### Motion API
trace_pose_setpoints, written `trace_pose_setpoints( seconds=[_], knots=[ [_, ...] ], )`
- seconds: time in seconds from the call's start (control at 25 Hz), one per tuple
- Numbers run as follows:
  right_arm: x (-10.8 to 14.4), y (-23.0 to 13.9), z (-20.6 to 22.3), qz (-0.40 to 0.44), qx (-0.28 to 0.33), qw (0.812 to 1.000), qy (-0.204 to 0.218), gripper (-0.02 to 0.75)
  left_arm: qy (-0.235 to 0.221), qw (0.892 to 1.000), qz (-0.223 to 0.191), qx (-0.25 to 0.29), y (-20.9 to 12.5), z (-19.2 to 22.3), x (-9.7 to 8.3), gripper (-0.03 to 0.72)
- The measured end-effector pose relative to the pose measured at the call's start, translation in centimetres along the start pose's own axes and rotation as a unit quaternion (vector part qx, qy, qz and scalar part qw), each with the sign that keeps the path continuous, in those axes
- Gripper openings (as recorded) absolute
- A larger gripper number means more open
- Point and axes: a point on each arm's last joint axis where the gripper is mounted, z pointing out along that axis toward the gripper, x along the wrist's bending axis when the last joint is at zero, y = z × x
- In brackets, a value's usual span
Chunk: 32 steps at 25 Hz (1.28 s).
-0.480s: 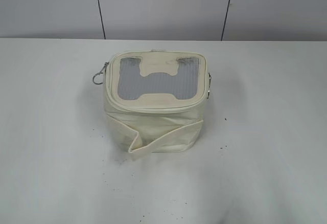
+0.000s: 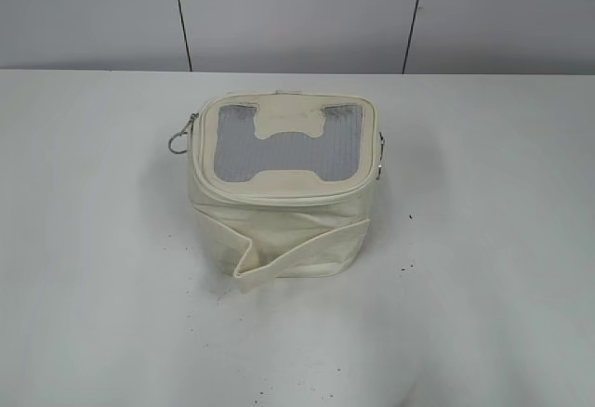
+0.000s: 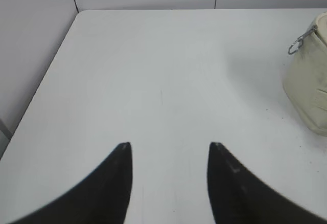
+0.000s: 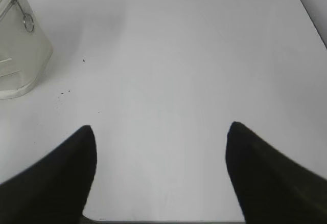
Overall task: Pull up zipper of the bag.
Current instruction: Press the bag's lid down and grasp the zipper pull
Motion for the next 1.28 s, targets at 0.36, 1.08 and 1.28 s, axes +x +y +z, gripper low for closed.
trace_pose_setpoints(
  seconds=[0.36, 1.08, 1.28],
  knots=[
    [0.0, 0.0, 0.0, 0.0, 0.0, 1.0, 0.0, 0.588, 0.003, 1.0, 0.002, 0.0, 0.0, 0.0, 0.06, 0.368],
    [0.0, 0.0, 0.0, 0.0, 0.0, 1.0, 0.0, 0.588, 0.003, 1.0, 0.002, 0.0, 0.0, 0.0, 0.05, 0.368],
    [0.01, 0.0, 0.0, 0.0, 0.0, 1.0, 0.0, 0.588, 0.0, 1.0, 0.0, 0.0, 0.0, 0.0, 0.0, 0.368]
  ],
)
